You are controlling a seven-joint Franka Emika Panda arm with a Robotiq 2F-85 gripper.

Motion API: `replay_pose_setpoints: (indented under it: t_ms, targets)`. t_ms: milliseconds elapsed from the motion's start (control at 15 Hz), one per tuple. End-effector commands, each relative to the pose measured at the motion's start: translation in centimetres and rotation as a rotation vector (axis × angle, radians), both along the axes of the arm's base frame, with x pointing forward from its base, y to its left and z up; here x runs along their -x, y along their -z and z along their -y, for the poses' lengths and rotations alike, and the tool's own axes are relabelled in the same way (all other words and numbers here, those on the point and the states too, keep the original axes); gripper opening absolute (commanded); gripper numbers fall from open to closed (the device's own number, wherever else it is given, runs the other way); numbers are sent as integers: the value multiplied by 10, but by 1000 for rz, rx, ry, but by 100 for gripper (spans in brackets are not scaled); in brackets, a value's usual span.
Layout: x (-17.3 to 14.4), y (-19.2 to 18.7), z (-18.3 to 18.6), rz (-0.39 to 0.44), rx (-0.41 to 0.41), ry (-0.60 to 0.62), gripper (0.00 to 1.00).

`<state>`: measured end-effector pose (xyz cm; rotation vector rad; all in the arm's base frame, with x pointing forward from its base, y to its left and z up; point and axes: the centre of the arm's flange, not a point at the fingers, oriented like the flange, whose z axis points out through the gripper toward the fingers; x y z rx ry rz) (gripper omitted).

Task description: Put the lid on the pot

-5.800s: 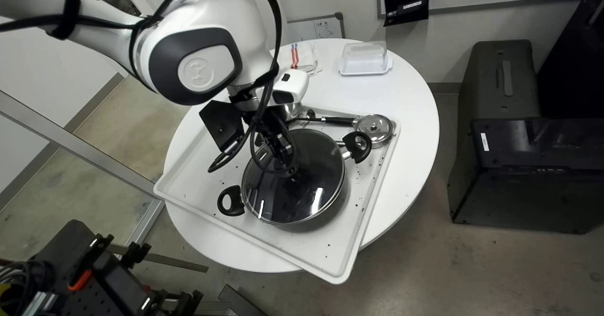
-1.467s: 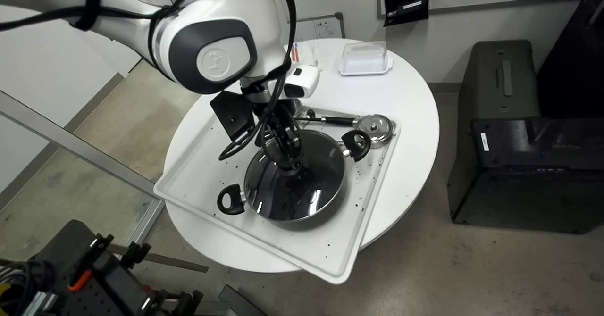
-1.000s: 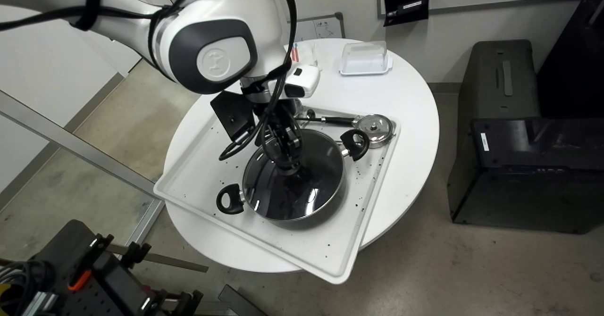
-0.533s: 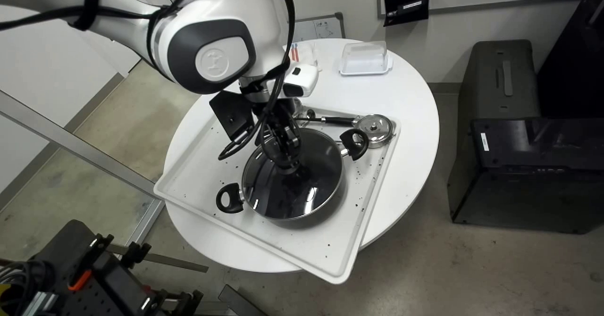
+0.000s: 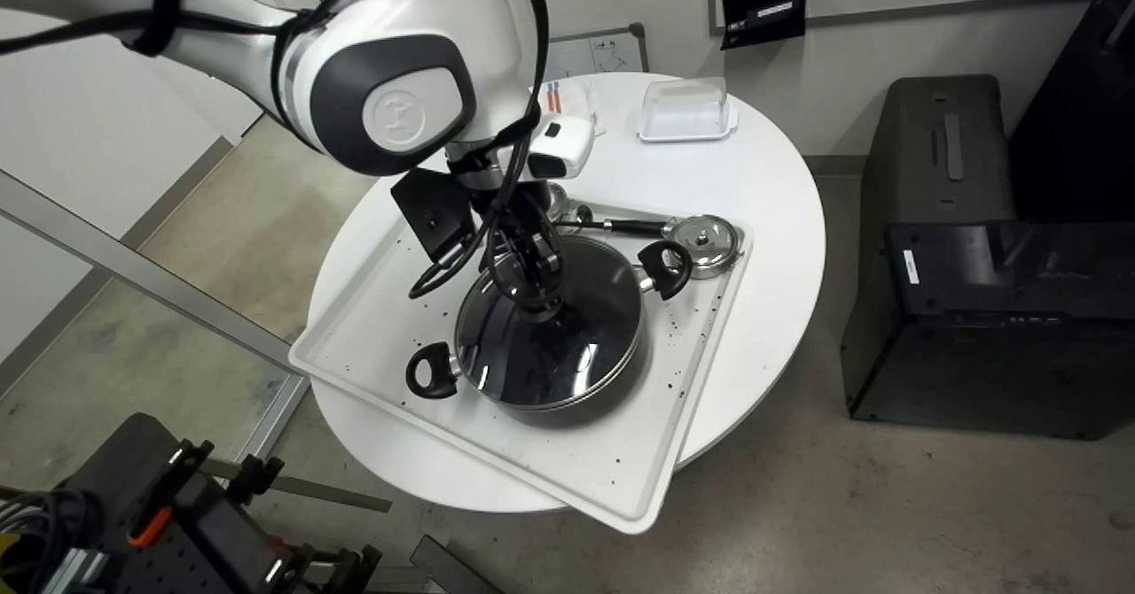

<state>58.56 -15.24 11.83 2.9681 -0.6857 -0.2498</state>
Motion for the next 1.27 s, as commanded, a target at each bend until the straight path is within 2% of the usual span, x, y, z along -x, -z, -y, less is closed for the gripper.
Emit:
replay_pose_setpoints:
  t_ms: [0, 267, 333, 400, 533, 733, 1200]
  targets:
    - [5, -15, -4, 26, -26, 9, 23]
    - [5, -13, -4, 19, -24, 10, 23]
    - [5, -12, -4, 17, -24, 10, 40]
    - [5, -12, -4, 16, -25, 11, 73]
    - [5, -13, -4, 18, -26, 12, 80]
    - [4, -18, -4, 27, -26, 11, 100]
    - [4, -26, -7, 39, -22, 4, 100]
